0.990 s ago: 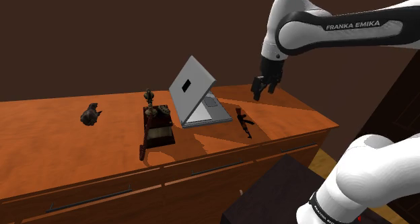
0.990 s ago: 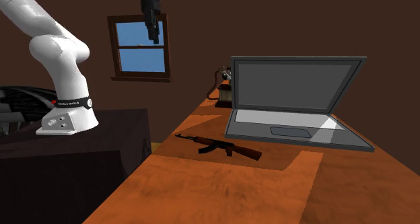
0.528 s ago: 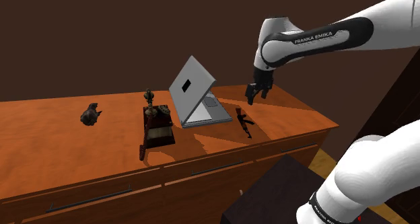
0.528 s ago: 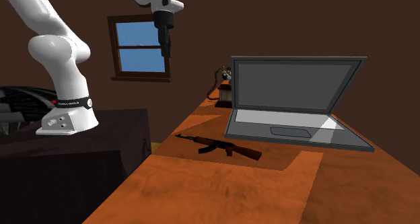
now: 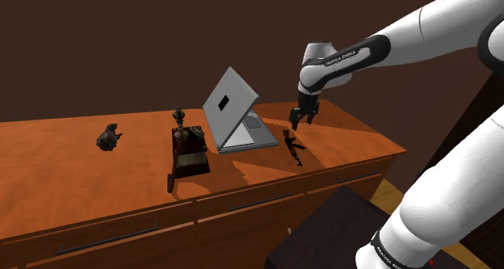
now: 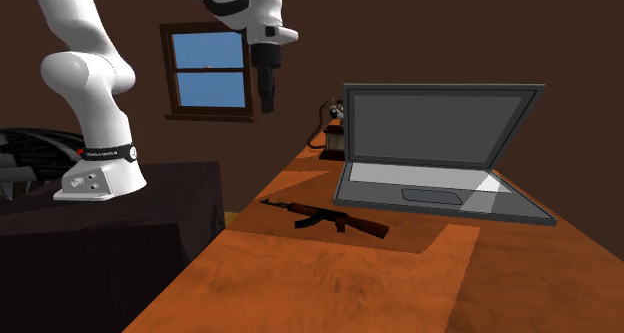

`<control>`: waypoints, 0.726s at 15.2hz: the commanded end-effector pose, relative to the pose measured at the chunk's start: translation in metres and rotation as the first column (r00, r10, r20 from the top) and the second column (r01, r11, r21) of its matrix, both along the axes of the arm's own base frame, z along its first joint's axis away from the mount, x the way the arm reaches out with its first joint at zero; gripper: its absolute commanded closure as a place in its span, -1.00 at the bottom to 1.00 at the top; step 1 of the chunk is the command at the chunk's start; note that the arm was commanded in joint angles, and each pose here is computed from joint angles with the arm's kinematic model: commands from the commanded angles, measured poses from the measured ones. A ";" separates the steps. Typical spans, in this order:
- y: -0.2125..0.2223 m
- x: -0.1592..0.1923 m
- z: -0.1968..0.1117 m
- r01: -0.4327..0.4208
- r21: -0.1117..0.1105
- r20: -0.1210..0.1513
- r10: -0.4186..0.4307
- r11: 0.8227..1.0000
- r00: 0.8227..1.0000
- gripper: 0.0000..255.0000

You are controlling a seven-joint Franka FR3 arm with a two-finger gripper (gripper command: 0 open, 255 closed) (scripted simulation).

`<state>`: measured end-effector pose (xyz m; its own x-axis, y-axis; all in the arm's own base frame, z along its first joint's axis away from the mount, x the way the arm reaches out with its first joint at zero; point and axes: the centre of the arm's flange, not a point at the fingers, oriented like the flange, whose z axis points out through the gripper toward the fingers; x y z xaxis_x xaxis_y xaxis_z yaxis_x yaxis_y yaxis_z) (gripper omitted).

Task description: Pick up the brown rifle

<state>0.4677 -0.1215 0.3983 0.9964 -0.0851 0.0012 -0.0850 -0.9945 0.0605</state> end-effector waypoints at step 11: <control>-0.091 0.084 -0.110 0.039 0.035 -0.021 -0.038 0.999 0.999 -1.00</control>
<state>0.5425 -0.2055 0.2958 0.9925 -0.1203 -0.0214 -0.1196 -0.9924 0.0300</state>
